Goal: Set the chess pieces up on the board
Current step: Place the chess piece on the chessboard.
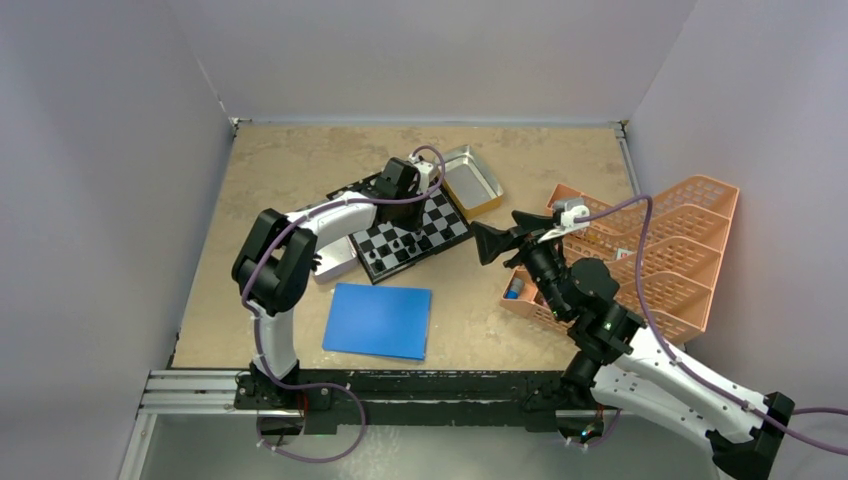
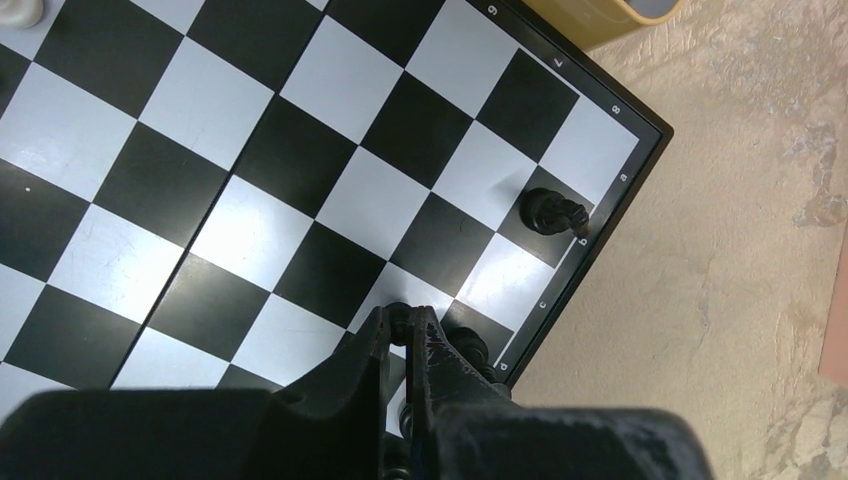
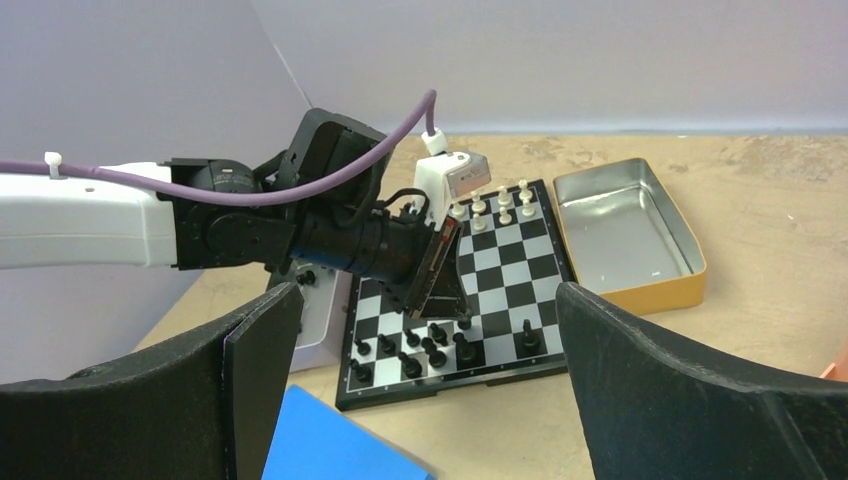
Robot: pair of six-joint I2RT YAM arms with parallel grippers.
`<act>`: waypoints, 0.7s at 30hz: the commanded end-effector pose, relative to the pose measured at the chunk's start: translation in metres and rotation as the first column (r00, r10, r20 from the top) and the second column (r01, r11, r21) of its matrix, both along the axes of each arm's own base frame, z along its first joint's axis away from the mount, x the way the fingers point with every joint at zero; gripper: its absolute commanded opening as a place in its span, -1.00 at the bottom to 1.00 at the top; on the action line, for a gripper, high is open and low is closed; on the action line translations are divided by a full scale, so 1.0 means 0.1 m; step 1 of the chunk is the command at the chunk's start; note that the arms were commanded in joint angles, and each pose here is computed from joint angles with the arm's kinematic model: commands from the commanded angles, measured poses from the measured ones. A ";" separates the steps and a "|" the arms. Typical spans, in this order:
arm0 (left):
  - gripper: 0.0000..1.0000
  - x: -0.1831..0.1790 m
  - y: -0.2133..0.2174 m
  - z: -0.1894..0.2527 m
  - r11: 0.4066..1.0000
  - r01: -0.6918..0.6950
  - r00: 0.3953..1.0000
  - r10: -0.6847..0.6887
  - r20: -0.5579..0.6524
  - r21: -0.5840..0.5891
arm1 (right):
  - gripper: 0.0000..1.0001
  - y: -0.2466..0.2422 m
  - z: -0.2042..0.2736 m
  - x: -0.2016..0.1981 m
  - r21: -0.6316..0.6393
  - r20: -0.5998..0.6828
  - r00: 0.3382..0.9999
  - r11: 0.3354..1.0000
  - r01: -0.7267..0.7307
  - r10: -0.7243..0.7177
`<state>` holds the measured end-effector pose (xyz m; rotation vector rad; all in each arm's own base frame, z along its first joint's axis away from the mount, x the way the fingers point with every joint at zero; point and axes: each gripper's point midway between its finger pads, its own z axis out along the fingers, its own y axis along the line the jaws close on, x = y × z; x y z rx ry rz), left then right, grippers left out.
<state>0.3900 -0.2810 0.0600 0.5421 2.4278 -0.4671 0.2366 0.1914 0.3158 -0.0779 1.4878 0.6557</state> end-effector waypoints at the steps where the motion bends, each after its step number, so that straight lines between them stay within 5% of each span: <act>1: -0.87 0.02 -0.07 0.05 0.999 0.032 0.999 -0.032 0.021 -0.006 | 0.98 -0.01 0.22 -0.01 0.051 0.047 0.999 0.999 -0.006 0.004; 21: -0.73 0.04 -0.10 0.06 0.999 0.047 0.999 -0.048 0.024 0.004 | 0.98 0.10 0.20 0.00 0.026 0.058 0.998 0.999 -0.042 0.041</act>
